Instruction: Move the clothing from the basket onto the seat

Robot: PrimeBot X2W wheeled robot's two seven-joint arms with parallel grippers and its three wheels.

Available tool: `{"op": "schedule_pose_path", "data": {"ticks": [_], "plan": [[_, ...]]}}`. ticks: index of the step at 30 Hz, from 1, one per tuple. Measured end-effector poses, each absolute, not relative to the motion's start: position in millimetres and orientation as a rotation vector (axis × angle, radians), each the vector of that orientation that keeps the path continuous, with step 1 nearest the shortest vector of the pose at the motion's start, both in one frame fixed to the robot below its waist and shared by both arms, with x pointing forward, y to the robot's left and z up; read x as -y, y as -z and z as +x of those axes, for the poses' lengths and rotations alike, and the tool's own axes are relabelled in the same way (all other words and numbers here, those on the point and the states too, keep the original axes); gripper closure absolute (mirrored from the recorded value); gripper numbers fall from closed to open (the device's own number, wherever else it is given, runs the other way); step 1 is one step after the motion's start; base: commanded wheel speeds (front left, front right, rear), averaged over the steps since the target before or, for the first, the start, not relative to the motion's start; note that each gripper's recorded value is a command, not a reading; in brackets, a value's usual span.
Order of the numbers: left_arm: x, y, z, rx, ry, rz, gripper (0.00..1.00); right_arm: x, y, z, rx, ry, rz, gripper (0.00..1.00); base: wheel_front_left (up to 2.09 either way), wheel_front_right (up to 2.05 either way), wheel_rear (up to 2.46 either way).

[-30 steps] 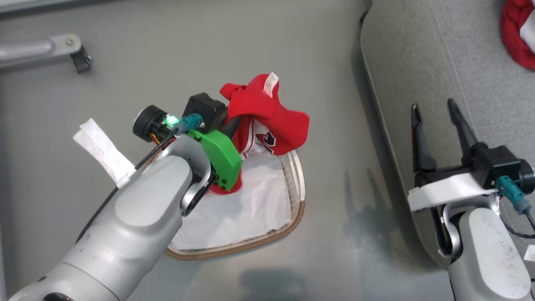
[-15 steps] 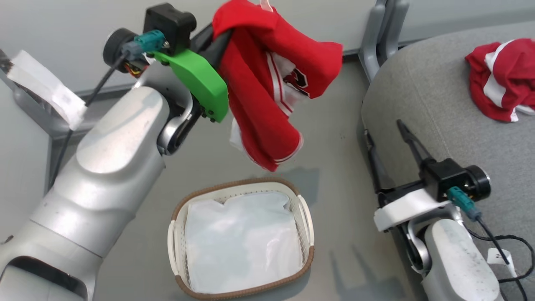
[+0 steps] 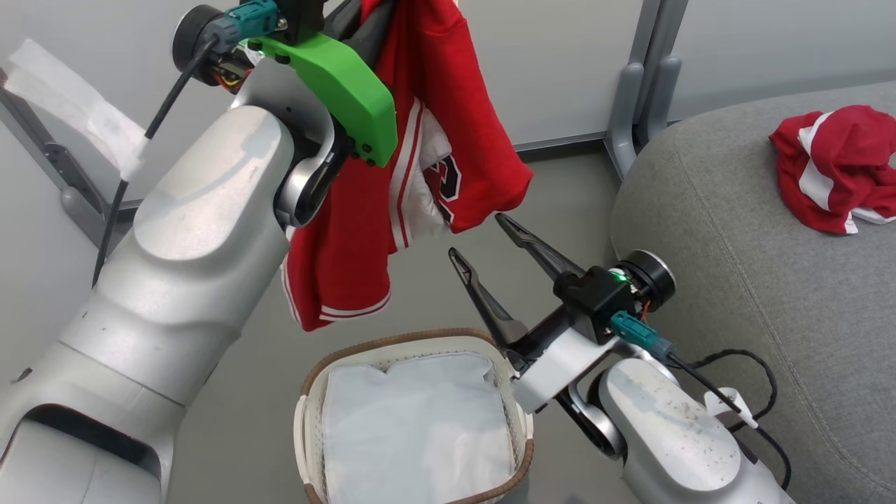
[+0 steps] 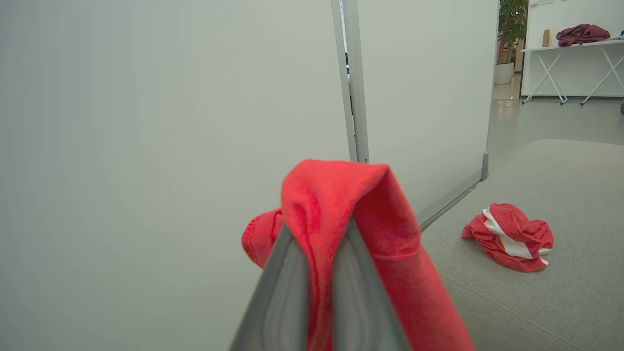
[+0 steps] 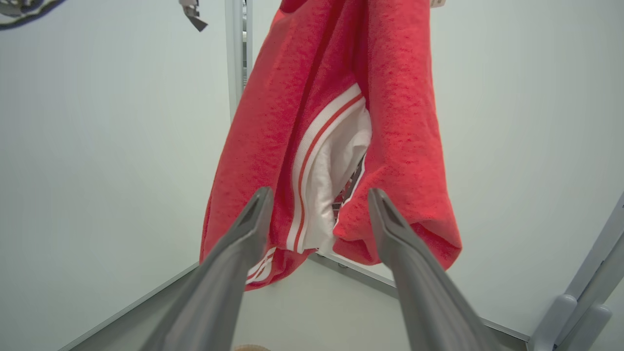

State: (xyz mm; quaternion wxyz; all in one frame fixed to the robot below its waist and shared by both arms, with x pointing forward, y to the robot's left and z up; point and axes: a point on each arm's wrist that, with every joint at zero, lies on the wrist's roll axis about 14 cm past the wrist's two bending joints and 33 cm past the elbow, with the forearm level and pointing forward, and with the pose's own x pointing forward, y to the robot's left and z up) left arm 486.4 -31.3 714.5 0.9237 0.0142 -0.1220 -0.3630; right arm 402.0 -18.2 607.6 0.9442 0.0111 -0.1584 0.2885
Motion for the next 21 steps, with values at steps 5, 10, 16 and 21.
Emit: {"op": "schedule_pose_path", "data": {"ticks": [5,10,16,21], "plan": [[36,-719,476,0.249,0.753,0.041,1.0,-3,-612,399,0.315,-0.657,0.028,0.0,0.0,0.0,0.0],[44,-726,463,0.26,0.779,0.044,1.0,-3,-617,409,0.314,-0.654,0.017,0.0,0.0,0.0,0.0],[59,-734,444,0.269,0.834,0.041,1.0,5,-621,422,0.314,-0.62,-0.025,0.0,0.0,0.0,0.0],[67,-738,432,0.275,0.862,0.043,1.0,7,-617,429,0.3,-0.608,-0.054,0.0,0.0,0.0,0.0]]}}
